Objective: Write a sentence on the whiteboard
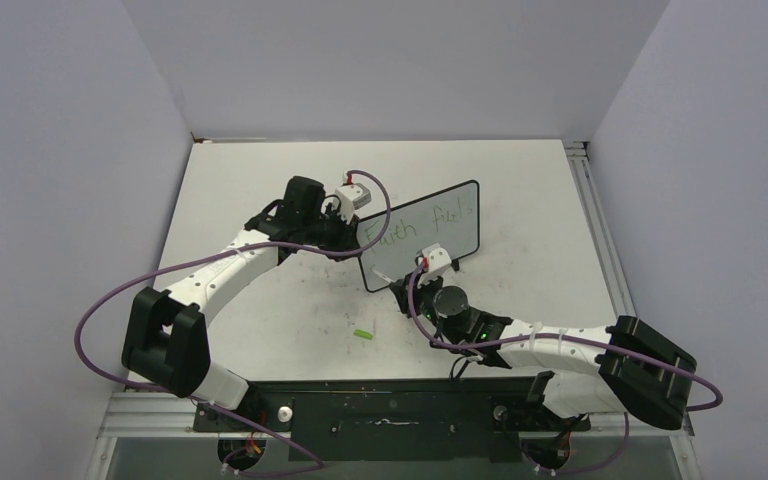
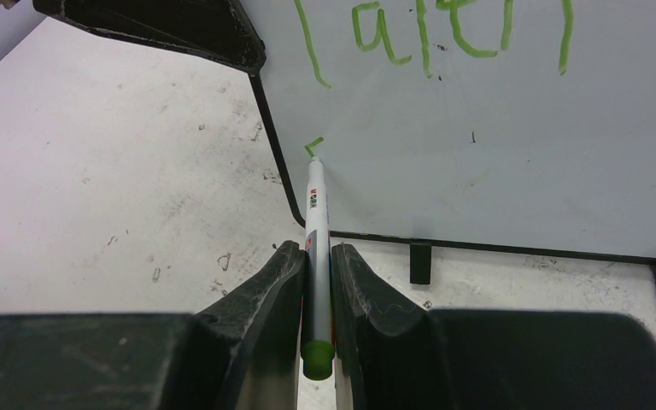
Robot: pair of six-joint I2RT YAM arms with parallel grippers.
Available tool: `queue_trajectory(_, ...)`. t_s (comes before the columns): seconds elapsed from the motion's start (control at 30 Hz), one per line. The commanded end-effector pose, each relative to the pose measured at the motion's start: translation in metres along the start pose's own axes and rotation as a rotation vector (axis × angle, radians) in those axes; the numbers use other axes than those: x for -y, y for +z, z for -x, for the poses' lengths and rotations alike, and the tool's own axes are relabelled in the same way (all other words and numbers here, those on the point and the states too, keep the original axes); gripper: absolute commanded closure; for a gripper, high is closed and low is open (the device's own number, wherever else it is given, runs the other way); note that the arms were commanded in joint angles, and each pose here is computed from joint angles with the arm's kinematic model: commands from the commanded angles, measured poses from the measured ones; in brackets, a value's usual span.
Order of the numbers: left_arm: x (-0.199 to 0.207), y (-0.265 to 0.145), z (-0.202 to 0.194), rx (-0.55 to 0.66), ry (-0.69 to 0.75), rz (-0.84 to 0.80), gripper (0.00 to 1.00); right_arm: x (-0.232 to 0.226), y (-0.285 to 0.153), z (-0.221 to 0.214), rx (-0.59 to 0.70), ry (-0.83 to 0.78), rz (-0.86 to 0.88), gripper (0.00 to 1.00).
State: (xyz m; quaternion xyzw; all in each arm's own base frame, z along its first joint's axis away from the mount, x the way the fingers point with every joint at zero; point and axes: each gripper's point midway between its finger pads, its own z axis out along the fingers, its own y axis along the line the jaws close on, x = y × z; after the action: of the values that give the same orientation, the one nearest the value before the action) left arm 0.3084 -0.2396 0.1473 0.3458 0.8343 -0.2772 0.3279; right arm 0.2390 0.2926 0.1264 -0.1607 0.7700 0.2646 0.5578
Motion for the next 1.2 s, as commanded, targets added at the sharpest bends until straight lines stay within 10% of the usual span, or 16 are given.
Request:
queue_trajectory(0.0,-0.006,-0.008,0.006,0.001,0.06,0.047,1.0,0.011,0.003,0.019,0.059,0.019,-0.071,0.95)
queue_trajectory(1.17,-0.006,-0.007,0.005,-0.002,0.058,0.045,1.0,0.006,0.001,0.038,0.106,0.009,-0.057,0.95)
